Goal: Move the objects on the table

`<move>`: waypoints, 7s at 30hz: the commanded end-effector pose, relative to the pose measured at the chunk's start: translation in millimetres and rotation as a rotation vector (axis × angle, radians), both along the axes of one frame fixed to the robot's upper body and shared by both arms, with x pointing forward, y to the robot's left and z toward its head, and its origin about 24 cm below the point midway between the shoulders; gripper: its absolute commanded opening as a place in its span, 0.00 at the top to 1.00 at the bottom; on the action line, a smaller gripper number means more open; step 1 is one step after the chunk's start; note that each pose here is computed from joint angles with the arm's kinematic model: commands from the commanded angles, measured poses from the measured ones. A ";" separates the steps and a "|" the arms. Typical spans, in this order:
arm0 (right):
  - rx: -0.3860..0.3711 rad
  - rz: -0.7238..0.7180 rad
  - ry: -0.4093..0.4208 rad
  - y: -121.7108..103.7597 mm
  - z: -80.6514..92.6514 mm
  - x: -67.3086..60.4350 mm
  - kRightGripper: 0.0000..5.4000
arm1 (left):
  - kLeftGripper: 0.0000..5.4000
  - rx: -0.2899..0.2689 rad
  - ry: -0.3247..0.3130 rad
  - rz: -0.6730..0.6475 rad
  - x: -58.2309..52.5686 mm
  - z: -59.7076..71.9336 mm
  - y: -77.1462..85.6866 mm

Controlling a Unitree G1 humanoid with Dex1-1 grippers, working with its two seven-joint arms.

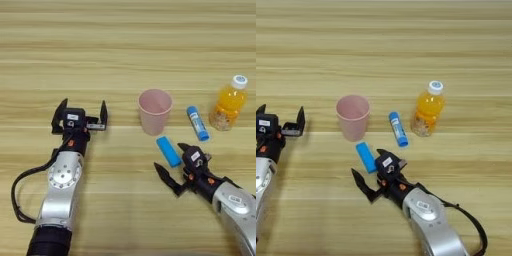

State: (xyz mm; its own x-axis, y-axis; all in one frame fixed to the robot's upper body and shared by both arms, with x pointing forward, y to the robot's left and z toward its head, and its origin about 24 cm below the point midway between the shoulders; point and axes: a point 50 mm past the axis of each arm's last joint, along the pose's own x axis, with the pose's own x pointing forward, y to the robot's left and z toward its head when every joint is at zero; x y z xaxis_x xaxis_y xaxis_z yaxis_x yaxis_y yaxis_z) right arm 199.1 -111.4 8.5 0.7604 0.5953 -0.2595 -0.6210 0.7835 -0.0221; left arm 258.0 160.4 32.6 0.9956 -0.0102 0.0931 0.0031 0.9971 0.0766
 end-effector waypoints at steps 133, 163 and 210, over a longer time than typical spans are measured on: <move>-0.012 -0.725 -0.191 -129.1 27.6 24.5 0.00 | 0.00 0.024 0.054 -0.176 -28.5 -3.0 -5.9; 0.018 -0.997 -0.302 -157.0 42.9 24.1 0.00 | 0.00 0.032 0.210 -0.503 -39.4 -19.3 -35.5; -0.061 -1.182 -0.334 -176.3 45.9 15.0 0.00 | 0.00 0.076 0.224 -0.645 -16.2 -17.1 -71.8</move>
State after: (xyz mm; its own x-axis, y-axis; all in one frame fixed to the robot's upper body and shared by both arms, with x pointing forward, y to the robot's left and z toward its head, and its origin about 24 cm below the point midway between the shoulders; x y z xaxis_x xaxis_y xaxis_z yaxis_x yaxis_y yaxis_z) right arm 212.0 -289.5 51.9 0.8561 -0.5153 0.0398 0.5167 0.8516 -0.0886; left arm 239.7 94.2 14.8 0.7941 -0.5944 -0.1267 0.6048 0.7934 0.0688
